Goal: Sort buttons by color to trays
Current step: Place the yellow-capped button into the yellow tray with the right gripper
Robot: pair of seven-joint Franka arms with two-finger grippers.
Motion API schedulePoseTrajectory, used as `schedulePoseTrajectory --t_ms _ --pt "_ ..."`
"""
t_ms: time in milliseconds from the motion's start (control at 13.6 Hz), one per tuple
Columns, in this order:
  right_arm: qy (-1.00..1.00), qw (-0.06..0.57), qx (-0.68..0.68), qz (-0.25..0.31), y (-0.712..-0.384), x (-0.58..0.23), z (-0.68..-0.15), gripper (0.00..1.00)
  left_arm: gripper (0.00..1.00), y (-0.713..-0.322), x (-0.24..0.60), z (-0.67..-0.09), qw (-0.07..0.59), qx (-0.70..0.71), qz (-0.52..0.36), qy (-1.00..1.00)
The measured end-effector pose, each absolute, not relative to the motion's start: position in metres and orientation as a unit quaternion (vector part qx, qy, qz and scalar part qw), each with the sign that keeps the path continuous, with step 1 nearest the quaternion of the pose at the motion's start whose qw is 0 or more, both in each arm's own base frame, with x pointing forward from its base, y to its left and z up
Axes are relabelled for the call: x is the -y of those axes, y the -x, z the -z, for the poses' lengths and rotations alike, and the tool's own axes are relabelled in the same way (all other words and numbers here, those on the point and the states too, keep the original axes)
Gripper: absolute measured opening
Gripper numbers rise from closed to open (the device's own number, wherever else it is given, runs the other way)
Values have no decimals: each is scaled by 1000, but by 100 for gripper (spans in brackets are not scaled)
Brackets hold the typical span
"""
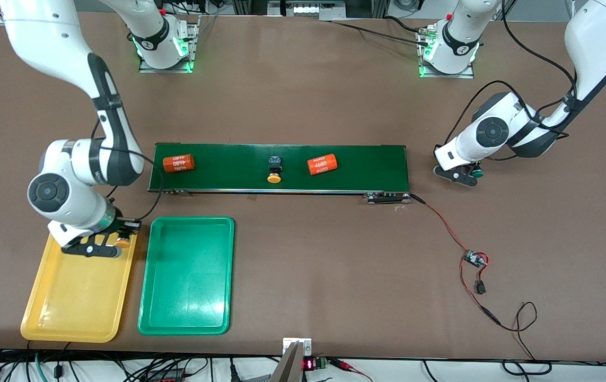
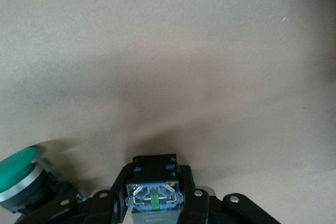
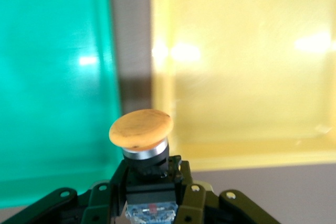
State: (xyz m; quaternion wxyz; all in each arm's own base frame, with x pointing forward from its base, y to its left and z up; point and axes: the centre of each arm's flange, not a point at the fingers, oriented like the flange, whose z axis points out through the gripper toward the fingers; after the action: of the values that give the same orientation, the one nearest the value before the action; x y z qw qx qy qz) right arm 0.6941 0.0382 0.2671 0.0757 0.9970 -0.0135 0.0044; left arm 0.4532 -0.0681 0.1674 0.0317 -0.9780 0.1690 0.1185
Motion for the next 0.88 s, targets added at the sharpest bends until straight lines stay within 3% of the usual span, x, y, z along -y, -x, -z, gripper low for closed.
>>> schedulePoseTrajectory --t_ms 368,736,883 --pt "-997 81 -14 -9 -712 39 -220 41 42 -496 107 -221 42 -148 -125 980" --pt "-996 76 -15 -35 -721 43 -193 41 42 -544 206 -279 2 -98 -131 987" --pt "-997 73 -11 -40 -725 35 -193 58 42 -543 246 -267 5 -70 -137 988"
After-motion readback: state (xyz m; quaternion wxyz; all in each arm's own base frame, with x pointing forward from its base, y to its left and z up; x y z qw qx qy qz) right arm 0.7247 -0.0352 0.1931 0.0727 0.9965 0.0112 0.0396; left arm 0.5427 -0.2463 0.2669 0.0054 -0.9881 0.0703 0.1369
